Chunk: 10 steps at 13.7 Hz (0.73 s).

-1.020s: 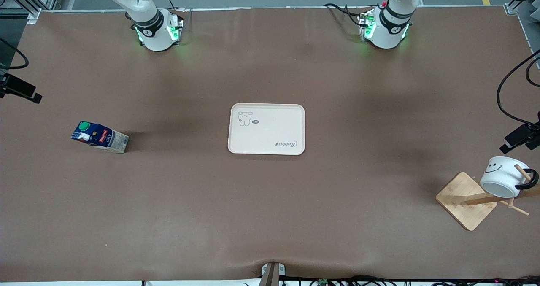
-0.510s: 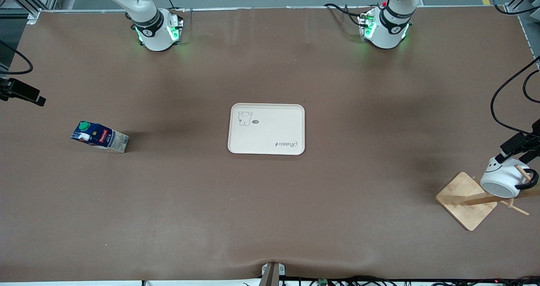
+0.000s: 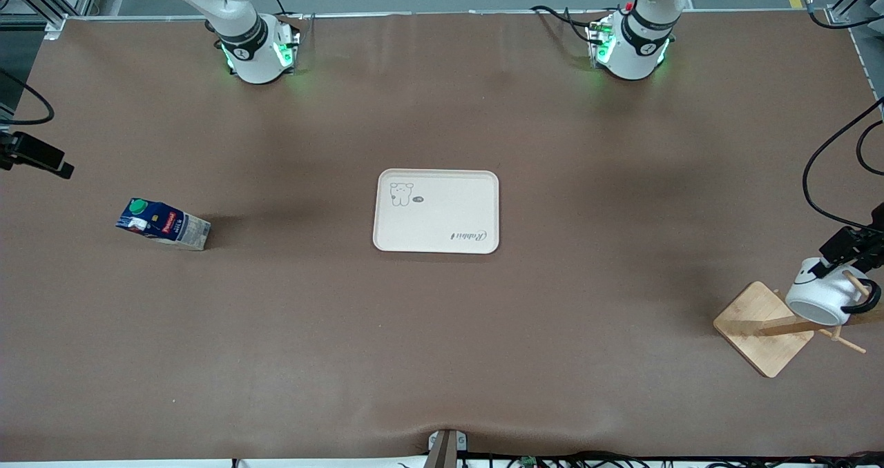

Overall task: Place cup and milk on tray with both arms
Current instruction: 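Grasp the mug rim with the left gripper while the right gripper grasps the milk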

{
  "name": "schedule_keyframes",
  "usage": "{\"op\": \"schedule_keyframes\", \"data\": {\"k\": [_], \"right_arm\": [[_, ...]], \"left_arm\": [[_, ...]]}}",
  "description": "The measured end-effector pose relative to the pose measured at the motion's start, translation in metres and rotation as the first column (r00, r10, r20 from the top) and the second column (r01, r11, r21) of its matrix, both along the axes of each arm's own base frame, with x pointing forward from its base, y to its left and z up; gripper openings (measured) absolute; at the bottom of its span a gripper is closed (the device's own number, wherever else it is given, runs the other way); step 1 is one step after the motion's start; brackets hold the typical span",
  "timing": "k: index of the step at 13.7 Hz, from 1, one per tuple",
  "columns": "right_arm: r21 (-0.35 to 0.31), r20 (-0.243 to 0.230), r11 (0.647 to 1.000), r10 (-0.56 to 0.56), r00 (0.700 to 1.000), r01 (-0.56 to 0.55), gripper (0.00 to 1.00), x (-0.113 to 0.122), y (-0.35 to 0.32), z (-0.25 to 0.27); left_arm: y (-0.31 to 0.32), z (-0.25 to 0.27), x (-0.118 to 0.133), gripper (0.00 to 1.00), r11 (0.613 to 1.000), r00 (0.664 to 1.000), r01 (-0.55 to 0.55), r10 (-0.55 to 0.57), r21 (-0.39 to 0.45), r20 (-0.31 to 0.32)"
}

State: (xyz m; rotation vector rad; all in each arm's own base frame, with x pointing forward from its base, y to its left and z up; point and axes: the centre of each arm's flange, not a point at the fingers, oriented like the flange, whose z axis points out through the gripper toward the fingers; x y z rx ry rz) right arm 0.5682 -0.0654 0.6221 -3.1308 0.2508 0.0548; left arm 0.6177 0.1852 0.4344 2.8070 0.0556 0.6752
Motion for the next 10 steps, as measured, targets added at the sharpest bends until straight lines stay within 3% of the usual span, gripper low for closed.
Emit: {"op": "schedule_keyframes", "data": {"k": [1,3,7,10], "right_arm": [[-0.001,-0.007,1.0,0.002,1.0,-0.002,1.0,0.002,0.001,-0.004],[-0.003,-0.014,1.0,0.002,1.0,-0.002,1.0,0.006,0.002,-0.01],[-0.014,0.02,1.0,0.003,1.0,-0.002,1.0,0.019,0.002,-0.018],[-0.018,0.018,1.0,0.004,1.0,-0.004,1.0,0.025,0.003,-0.027]], "left_arm": [[-0.003,0.0,0.001,0.49,1.0,1.0,0.007,-0.007,0.001,0.001],[-0.007,0.001,0.002,0.43,1.0,1.0,0.014,-0.014,0.0,0.003],[-0.018,0.006,0.003,0.11,0.999,0.999,0.036,-0.036,-0.016,-0.003],[-0.021,0.007,0.003,0.09,0.999,0.999,0.043,-0.043,-0.017,-0.004]]}}
